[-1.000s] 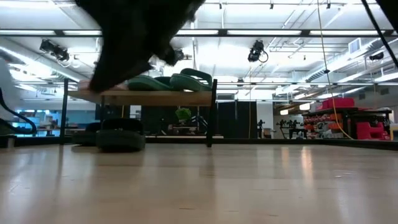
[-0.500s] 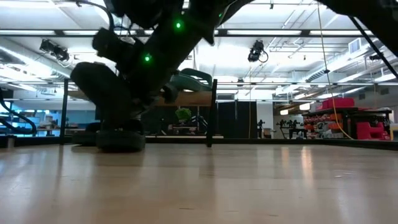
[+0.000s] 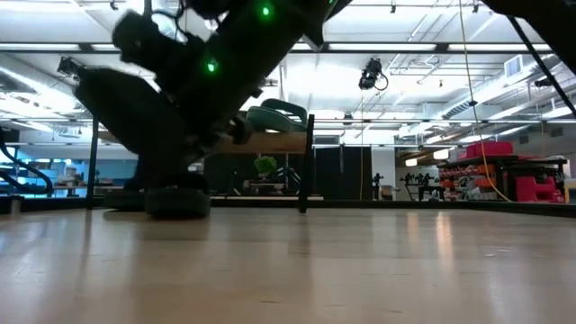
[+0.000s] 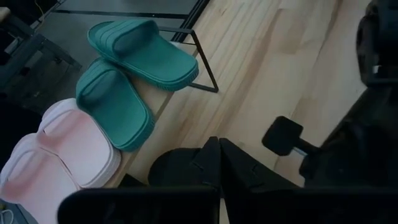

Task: Pick and place slides into the shelf
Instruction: Put the black slide under the shelf

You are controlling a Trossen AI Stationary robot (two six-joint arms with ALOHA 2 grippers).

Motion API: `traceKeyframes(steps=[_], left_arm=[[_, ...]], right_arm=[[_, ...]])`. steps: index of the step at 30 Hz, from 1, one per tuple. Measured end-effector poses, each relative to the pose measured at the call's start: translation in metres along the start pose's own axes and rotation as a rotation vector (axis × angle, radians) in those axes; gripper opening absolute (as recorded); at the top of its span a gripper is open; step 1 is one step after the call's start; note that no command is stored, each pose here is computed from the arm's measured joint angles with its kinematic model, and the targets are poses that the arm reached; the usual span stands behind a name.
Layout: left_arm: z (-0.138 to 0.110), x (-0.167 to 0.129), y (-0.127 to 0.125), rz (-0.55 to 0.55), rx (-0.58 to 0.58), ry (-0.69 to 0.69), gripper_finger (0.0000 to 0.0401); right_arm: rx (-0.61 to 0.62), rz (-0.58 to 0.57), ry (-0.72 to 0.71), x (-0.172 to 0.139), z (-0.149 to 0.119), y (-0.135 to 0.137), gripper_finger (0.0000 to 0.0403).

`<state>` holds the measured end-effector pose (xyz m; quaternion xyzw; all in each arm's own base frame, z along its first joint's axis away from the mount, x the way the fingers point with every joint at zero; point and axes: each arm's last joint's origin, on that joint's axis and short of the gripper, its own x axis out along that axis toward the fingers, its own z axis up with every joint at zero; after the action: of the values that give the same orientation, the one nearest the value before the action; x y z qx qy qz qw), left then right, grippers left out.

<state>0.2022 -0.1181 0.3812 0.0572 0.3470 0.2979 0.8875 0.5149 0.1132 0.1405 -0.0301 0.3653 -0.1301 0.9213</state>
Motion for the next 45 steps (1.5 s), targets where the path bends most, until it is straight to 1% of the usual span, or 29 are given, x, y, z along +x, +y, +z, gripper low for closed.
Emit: traceKeyframes(steps=[2,6,8,11,14,19,21,24,29,32,35,37,40,43,45], left_arm=[[0.0,0.0,0.0,0.002,0.004,0.002,0.0009],[0.0,0.0,0.0,0.002,0.002,0.001,0.0018],[0.0,0.0,0.0,0.002,-0.004,0.001,0.0015],[0.0,0.0,0.0,0.002,-0.003,0.002,0.0006],[0.0,0.0,0.0,0.003,-0.003,0.002,0.0006],[0.0,0.0,0.0,0.003,-0.003,0.002,0.0018],[0.0,0.0,0.0,0.005,0.001,0.003,0.0015],[0.0,0.0,0.0,0.007,0.005,0.005,0.0006],[-0.001,0.0,0.0,0.007,0.005,0.005,0.0012],[0.0,0.001,0.001,0.015,0.003,-0.002,0.0018],[0.0,0.001,0.001,0.021,0.001,-0.009,0.0013],[0.0,0.001,0.001,0.021,0.001,-0.009,0.0007],[0.0,0.001,0.001,0.021,-0.004,-0.009,0.0005],[0.0,0.001,0.001,0.021,-0.026,-0.009,0.0013],[0.0,0.001,0.001,0.021,-0.026,-0.009,0.0017]], right_arm=[[0.01,-0.002,-0.009,0.002,0.002,-0.003,0.0],[0.032,-0.053,0.029,0.02,-0.004,-0.024,0.0],[0.058,-0.054,0.025,0.028,-0.006,-0.03,0.0],[0.09,-0.009,0.033,0.041,-0.011,-0.033,0.0],[0.069,-0.013,0.017,0.056,-0.018,-0.037,0.0],[0.083,-0.028,-0.022,0.06,-0.012,-0.051,0.0],[0.077,-0.044,-0.04,0.059,-0.006,-0.059,0.0],[0.101,-0.059,-0.094,0.062,0.002,-0.076,0.0],[0.119,-0.038,-0.094,0.073,0.004,-0.107,0.0],[0.115,-0.03,-0.149,0.077,0.01,-0.123,0.0],[0.133,-0.01,-0.197,0.08,0.015,-0.139,0.0],[0.134,-0.013,-0.195,0.081,0.015,-0.146,0.0],[0.121,0.03,-0.197,0.081,0.016,-0.146,0.0],[0.087,0.116,-0.213,0.073,0.021,-0.131,0.0],[0.067,0.153,-0.187,0.063,0.024,-0.118,0.0]])
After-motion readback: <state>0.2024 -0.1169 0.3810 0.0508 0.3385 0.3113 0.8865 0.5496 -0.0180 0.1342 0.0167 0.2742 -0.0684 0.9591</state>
